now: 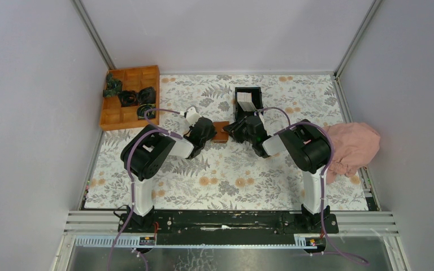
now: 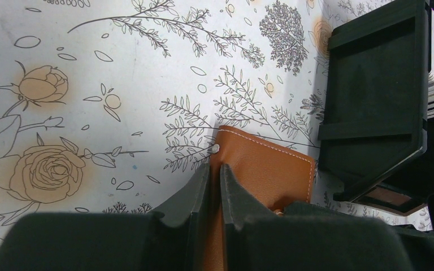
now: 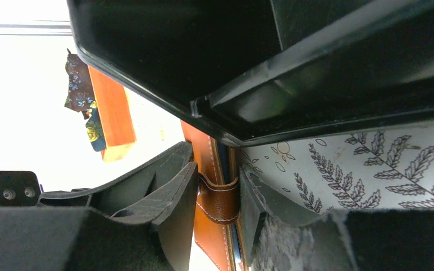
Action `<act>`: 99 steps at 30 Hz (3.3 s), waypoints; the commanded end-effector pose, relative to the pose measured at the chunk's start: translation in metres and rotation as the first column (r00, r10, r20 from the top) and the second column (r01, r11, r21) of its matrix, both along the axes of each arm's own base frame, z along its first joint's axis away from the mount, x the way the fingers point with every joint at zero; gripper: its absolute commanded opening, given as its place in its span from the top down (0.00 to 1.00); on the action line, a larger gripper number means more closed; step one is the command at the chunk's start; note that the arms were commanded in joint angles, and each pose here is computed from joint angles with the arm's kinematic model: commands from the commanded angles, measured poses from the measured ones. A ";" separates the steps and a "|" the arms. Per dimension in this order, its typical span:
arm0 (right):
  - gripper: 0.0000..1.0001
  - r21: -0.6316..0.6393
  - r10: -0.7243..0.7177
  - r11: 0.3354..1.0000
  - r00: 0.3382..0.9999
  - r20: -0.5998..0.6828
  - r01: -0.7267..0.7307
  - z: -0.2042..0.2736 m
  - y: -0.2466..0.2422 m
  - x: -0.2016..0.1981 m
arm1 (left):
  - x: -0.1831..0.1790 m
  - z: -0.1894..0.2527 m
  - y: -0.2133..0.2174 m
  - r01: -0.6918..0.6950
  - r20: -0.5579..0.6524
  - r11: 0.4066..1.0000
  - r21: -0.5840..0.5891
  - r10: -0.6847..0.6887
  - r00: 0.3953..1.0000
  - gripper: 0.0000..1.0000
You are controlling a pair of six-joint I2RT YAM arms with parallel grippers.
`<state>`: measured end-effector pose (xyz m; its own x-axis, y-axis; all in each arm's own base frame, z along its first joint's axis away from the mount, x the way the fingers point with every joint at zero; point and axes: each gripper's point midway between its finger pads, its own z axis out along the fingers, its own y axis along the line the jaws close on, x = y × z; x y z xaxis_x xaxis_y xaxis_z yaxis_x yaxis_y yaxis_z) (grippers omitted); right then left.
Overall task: Put the credit cards into the card holder
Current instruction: Close the card holder at the center of the board.
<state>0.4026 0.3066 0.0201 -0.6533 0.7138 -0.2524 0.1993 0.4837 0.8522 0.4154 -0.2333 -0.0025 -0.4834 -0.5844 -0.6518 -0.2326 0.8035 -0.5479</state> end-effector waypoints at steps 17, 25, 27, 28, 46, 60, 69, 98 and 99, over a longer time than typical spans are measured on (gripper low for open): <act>0.65 -0.141 0.035 0.989 0.997 -0.067 -0.045 -0.035 -0.010 -0.021 | -0.150 -0.138 0.077 0.236 -0.592 0.915 0.326 0.004 0.806 1.00; 0.63 -0.162 0.047 0.985 0.998 -0.036 -0.052 -0.029 -0.007 -0.020 | -0.149 -0.140 0.076 0.238 -0.594 0.916 0.323 0.000 0.805 1.00; 0.62 -0.163 0.054 0.985 0.998 -0.025 -0.058 -0.027 -0.005 -0.020 | -0.149 -0.140 0.076 0.237 -0.594 0.916 0.323 0.001 0.804 1.00; 0.61 -0.166 0.059 0.984 0.998 -0.019 -0.061 -0.026 -0.004 -0.020 | -0.149 -0.140 0.076 0.238 -0.593 0.916 0.322 0.000 0.805 1.00; 0.61 -0.336 0.074 0.940 0.997 0.030 -0.060 -0.028 -0.005 -0.027 | -0.149 -0.141 0.074 0.239 -0.597 0.918 0.317 -0.002 0.802 1.00; 0.62 -0.435 0.100 0.898 0.994 0.040 -0.073 -0.040 -0.001 -0.037 | -0.150 -0.142 0.072 0.240 -0.598 0.918 0.315 -0.005 0.801 1.00; 0.62 -0.539 0.104 0.840 0.993 0.051 -0.060 -0.054 -0.004 -0.048 | -0.151 -0.144 0.071 0.243 -0.600 0.918 0.315 -0.006 0.800 1.00; 0.52 -0.690 0.105 0.722 0.979 0.175 0.046 -0.038 -0.006 -0.060 | -0.142 -0.115 0.072 0.193 -0.543 0.927 0.322 0.014 0.840 0.72; 0.51 -0.693 0.108 0.719 0.978 0.181 0.050 -0.033 -0.007 -0.059 | -0.138 -0.108 0.071 0.186 -0.529 0.928 0.321 0.013 0.848 0.68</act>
<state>0.3806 0.3067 0.0189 -0.3943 0.4675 -0.7912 0.0916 0.8766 0.4724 0.4168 -0.2391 0.0037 -0.4742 -0.5885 -0.6548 -0.2236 0.7999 -0.5569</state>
